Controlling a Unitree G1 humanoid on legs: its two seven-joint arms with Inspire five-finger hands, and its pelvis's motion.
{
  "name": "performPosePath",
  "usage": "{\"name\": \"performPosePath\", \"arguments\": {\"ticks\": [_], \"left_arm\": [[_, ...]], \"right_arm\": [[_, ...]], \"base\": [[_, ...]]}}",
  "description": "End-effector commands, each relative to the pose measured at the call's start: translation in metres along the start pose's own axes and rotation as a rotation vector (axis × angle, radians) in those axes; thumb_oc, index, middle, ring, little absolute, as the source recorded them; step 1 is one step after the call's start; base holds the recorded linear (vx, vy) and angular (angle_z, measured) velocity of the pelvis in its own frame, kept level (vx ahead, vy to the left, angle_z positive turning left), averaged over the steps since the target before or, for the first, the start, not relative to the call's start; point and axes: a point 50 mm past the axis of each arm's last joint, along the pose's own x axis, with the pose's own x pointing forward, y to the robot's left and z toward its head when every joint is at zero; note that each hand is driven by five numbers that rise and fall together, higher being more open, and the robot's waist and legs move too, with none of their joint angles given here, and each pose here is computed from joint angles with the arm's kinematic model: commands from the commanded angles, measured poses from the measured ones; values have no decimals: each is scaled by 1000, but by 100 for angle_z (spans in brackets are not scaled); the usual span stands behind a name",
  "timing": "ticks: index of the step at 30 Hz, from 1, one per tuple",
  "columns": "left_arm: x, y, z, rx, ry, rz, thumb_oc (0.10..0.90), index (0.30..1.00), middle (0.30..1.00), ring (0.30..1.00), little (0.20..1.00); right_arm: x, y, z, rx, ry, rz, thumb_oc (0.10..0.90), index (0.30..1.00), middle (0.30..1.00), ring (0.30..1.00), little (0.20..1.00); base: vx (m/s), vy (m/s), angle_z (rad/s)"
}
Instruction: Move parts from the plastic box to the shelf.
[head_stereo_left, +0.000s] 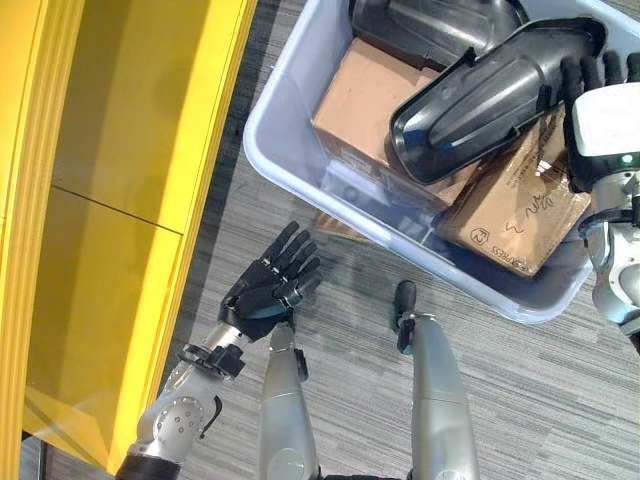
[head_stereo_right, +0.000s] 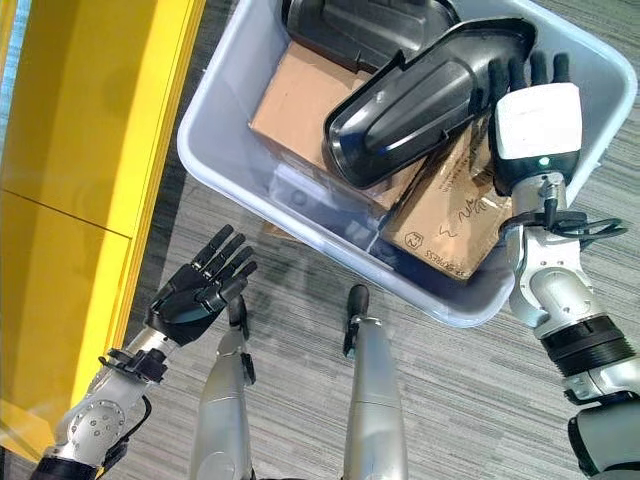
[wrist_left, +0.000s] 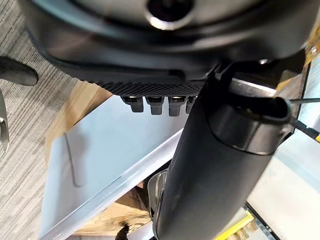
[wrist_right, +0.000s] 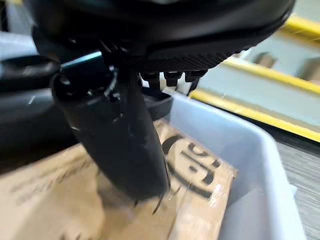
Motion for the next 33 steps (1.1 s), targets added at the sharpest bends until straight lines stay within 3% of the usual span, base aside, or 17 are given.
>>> {"name": "performPosePath", "arguments": {"ticks": [1,13,19,20,22,33], "left_arm": [[5,-20,13,12,-113,-116,900,1000,1000,1000,1000],[2,-24,10,-25,-127,-135,900,1000,1000,1000,1000],[0,-24,11,-48,-145,-115,900,1000,1000,1000,1000],[0,-26,13,-53,-158,-109,900,1000,1000,1000,1000],[2,-29,13,-63,-174,-108,900,1000,1000,1000,1000],[14,-43,9,-129,-224,-128,900,1000,1000,1000,1000]], "right_arm": [[20,-43,-26,26,183,-194,900,1000,1000,1000,1000],[16,-58,-31,158,227,-291,900,1000,1000,1000,1000],[-4,-36,-28,535,307,-307,900,1000,1000,1000,1000],[-18,-30,-17,719,283,-336,900,1000,1000,1000,1000],[-30,-37,2,865,215,-370,900,1000,1000,1000,1000],[-58,-74,74,1276,-97,-372,900,1000,1000,1000,1000]], "base": [[-3,48,-4],[-1,52,-6],[22,70,-3],[12,109,-1],[20,147,-4],[31,228,-14]]}}
